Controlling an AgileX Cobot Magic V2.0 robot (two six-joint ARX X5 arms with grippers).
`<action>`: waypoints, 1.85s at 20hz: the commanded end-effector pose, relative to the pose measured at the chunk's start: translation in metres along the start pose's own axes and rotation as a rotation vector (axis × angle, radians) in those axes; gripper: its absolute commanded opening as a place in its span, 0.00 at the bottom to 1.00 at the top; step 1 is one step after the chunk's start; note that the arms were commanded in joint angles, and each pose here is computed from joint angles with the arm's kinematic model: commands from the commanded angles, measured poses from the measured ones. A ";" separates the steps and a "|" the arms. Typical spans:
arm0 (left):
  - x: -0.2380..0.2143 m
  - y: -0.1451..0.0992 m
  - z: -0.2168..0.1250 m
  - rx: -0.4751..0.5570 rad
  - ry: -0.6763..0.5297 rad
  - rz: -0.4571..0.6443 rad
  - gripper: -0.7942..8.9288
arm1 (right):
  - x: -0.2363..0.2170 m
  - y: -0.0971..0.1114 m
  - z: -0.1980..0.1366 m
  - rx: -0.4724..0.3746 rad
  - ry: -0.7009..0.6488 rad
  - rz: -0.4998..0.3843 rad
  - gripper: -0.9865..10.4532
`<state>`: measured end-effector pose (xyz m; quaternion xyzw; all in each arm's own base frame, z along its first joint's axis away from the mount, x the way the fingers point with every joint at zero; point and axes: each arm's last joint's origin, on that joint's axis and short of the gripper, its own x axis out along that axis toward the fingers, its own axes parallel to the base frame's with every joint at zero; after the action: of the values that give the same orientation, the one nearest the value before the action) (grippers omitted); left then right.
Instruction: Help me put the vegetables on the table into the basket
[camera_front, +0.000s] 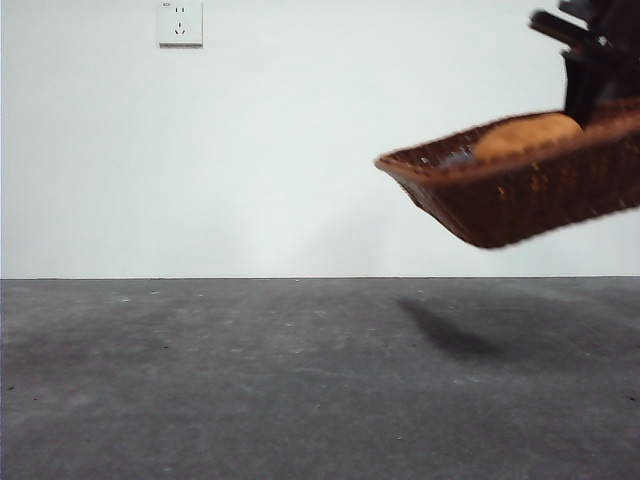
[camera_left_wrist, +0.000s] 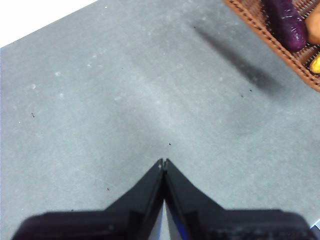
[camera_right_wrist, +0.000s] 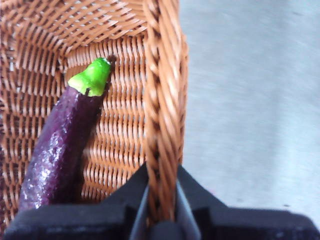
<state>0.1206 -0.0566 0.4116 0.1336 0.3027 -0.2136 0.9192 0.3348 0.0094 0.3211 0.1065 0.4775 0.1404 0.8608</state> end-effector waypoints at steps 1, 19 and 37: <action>0.001 0.000 0.000 0.005 -0.002 -0.010 0.07 | 0.013 -0.017 -0.011 0.022 0.004 0.009 0.08; 0.026 0.000 0.008 -0.012 0.061 -0.018 0.07 | 0.133 -0.073 -0.048 0.070 0.183 0.004 0.08; 0.032 0.001 0.011 -0.011 0.060 -0.017 0.07 | 0.034 -0.032 -0.016 -0.032 0.060 0.041 0.30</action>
<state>0.1487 -0.0703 0.4017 0.1364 0.3318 -0.2165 0.9080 0.3404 -0.0085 0.2783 0.1068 0.4989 0.1659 0.8439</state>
